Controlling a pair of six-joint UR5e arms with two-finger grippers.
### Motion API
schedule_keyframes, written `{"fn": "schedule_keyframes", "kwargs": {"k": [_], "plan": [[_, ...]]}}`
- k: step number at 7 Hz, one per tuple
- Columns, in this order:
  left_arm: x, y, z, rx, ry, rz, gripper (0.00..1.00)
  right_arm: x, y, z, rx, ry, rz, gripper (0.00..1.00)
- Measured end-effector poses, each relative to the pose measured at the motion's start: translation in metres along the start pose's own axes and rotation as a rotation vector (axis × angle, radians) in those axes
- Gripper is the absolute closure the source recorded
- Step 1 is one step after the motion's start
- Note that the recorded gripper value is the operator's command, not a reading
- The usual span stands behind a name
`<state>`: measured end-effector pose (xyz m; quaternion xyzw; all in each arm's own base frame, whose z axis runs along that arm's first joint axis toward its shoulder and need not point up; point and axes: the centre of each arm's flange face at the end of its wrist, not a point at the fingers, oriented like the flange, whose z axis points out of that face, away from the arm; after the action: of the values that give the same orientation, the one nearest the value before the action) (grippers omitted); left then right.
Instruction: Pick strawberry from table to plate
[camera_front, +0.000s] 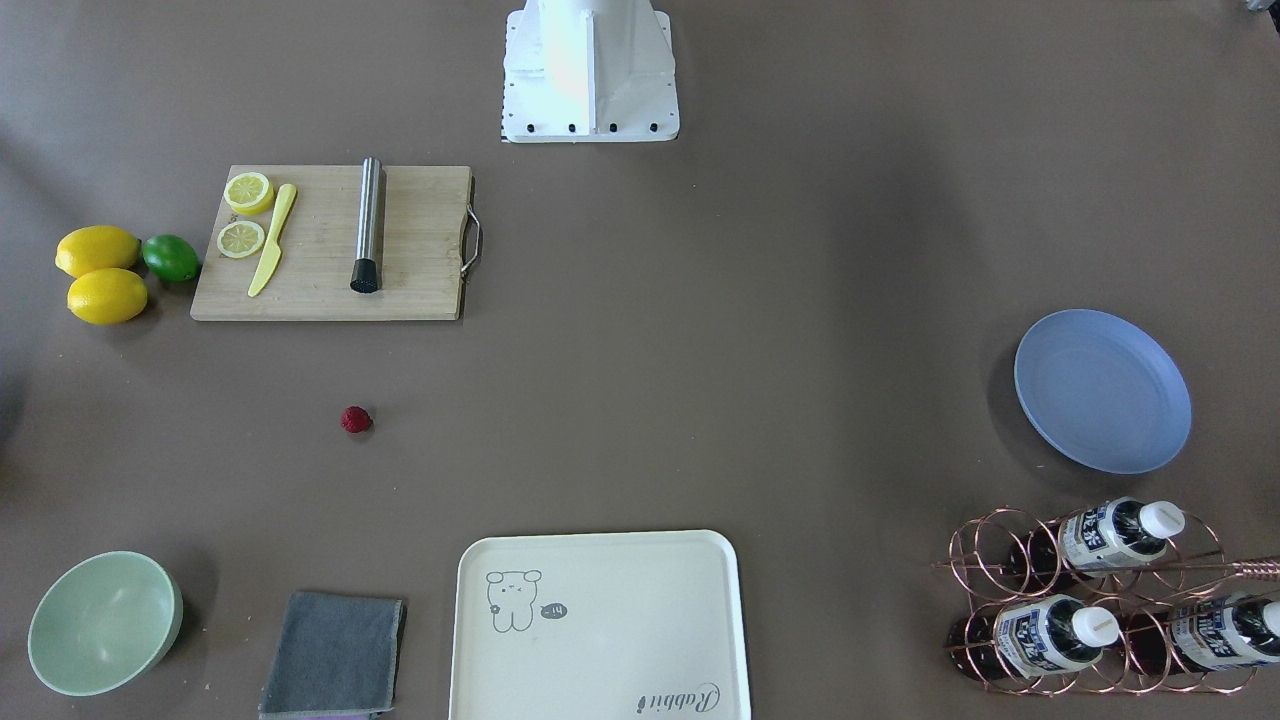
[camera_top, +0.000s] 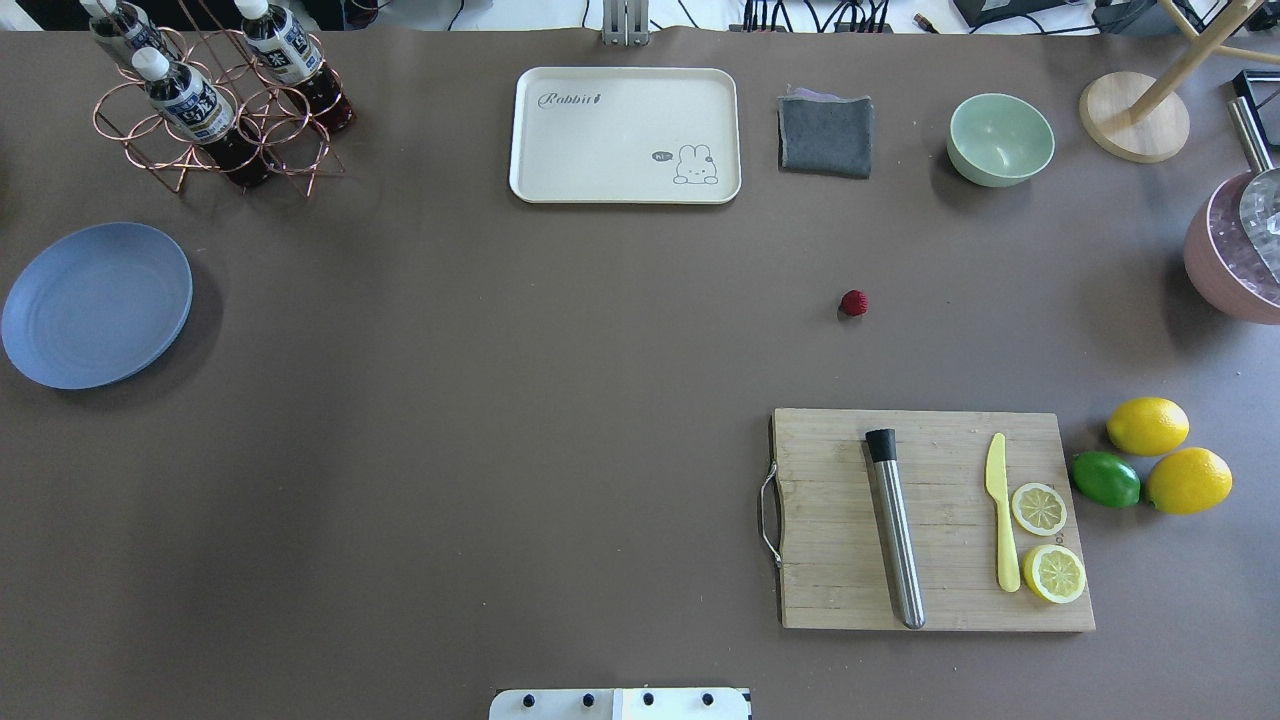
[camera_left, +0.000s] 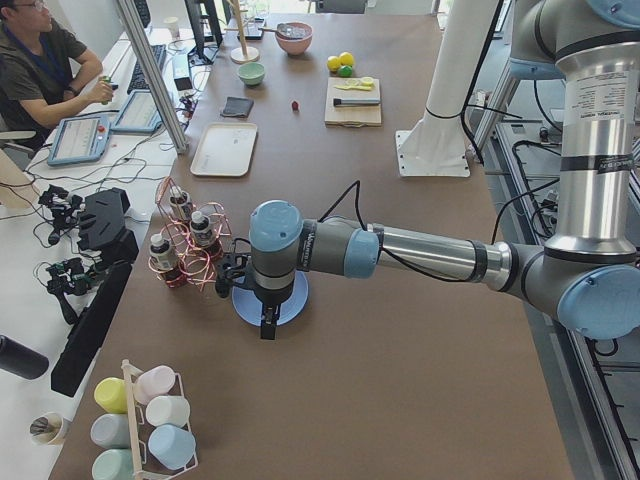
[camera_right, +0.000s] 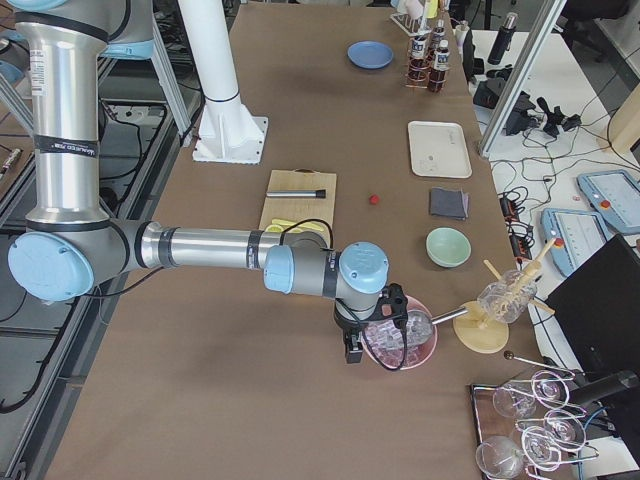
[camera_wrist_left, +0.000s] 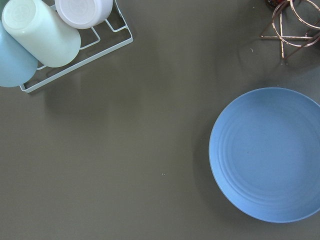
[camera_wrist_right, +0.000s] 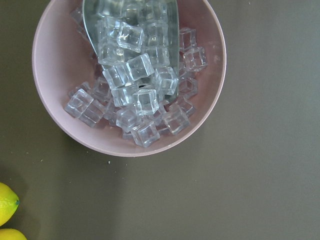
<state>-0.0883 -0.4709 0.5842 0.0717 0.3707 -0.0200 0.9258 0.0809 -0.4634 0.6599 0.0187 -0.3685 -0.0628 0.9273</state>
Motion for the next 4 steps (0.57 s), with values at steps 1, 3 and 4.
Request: {"fn": "schedule_keyframes", "kwargs": {"k": [1, 3, 4], "plan": [[-0.002, 0.006, 0.002, 0.0, -0.001, -0.002, 0.02, 0.0, 0.0, 0.0, 0.001, -0.001, 0.0, 0.0], [-0.007, 0.018, 0.007, -0.002, -0.001, -0.001, 0.02, -0.001, -0.001, -0.001, 0.004, -0.004, -0.001, 0.0], [-0.009, 0.021, 0.009, -0.007, -0.001, -0.003, 0.02, -0.002, 0.0, -0.002, 0.005, -0.005, -0.002, 0.0]]}}
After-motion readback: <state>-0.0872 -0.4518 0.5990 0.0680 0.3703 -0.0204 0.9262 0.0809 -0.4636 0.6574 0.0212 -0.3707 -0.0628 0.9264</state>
